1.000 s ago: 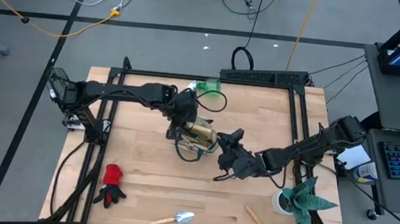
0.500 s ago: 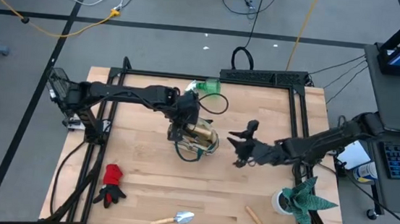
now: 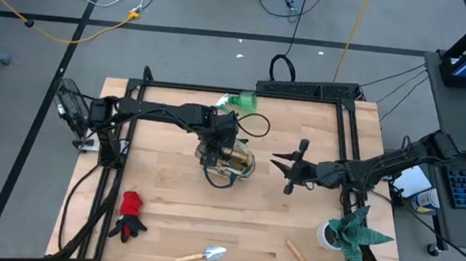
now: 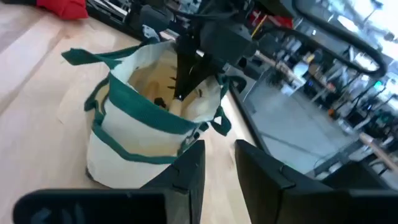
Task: Pick & Place Garden tools in Gardening bag
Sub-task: Put the brown hand rake into the brown gardening bag, then put the left brown trowel into the brown gardening bag
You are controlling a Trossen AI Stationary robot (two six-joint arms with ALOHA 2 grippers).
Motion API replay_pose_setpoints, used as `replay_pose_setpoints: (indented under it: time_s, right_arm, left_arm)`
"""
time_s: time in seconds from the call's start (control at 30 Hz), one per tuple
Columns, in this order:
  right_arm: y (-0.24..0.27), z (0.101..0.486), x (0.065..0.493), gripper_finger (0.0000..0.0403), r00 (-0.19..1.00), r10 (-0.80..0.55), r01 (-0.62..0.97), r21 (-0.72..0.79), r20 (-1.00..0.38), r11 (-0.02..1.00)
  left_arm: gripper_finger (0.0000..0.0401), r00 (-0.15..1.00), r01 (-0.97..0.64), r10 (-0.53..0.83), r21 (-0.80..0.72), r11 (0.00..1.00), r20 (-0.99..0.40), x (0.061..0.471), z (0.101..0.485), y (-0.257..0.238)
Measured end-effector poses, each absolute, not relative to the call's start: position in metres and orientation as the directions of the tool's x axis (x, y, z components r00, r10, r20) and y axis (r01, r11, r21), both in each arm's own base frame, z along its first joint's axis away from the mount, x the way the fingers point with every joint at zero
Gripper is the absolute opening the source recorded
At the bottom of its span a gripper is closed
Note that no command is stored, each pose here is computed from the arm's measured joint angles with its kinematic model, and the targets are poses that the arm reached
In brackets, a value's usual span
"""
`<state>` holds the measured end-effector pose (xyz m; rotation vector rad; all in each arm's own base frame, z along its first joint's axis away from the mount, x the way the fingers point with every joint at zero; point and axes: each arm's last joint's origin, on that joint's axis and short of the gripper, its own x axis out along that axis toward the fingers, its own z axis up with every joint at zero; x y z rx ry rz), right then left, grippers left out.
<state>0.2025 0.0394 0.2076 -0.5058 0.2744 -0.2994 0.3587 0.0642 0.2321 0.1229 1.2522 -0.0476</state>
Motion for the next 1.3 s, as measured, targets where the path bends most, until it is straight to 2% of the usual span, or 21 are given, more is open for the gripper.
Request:
replay_pose_setpoints:
  time_s: [0.17, 0.33, 0.53, 0.83, 1.3]
  right_arm:
    - [0.0383, 0.2006, 0.1987, 0.0081, 0.925, -0.346, 0.207, -0.55, -0.16, 0.809]
    - [0.0381, 0.1999, 0.1983, 0.008, 0.924, -0.346, 0.207, -0.552, -0.16, 0.808]
    - [0.0382, 0.201, 0.1986, 0.008, 0.926, -0.346, 0.214, -0.547, -0.15, 0.81]
    - [0.0383, 0.204, 0.199, 0.0085, 0.93, -0.345, 0.235, -0.523, -0.123, 0.819]
    - [0.0383, 0.2053, 0.1992, 0.0154, 0.931, -0.347, 0.252, -0.489, -0.112, 0.835]
  left_arm:
    - [0.0011, 0.301, 0.115, 0.031, 0.068, 0.991, -0.953, 0.3599, 0.2276, 0.0665]
    - [0.0047, 0.304, 0.108, 0.043, 0.079, 0.991, -0.952, 0.3614, 0.2265, 0.0672]
    - [0.0083, 0.282, 0.038, 0.143, 0.16, 0.986, -0.949, 0.3607, 0.2261, 0.0701]
    - [0.0087, 0.279, 0.037, 0.157, 0.173, 0.984, -0.948, 0.3612, 0.2261, 0.0673]
    - [0.0088, 0.281, 0.062, 0.151, 0.175, 0.983, -0.948, 0.3623, 0.2261, 0.0609]
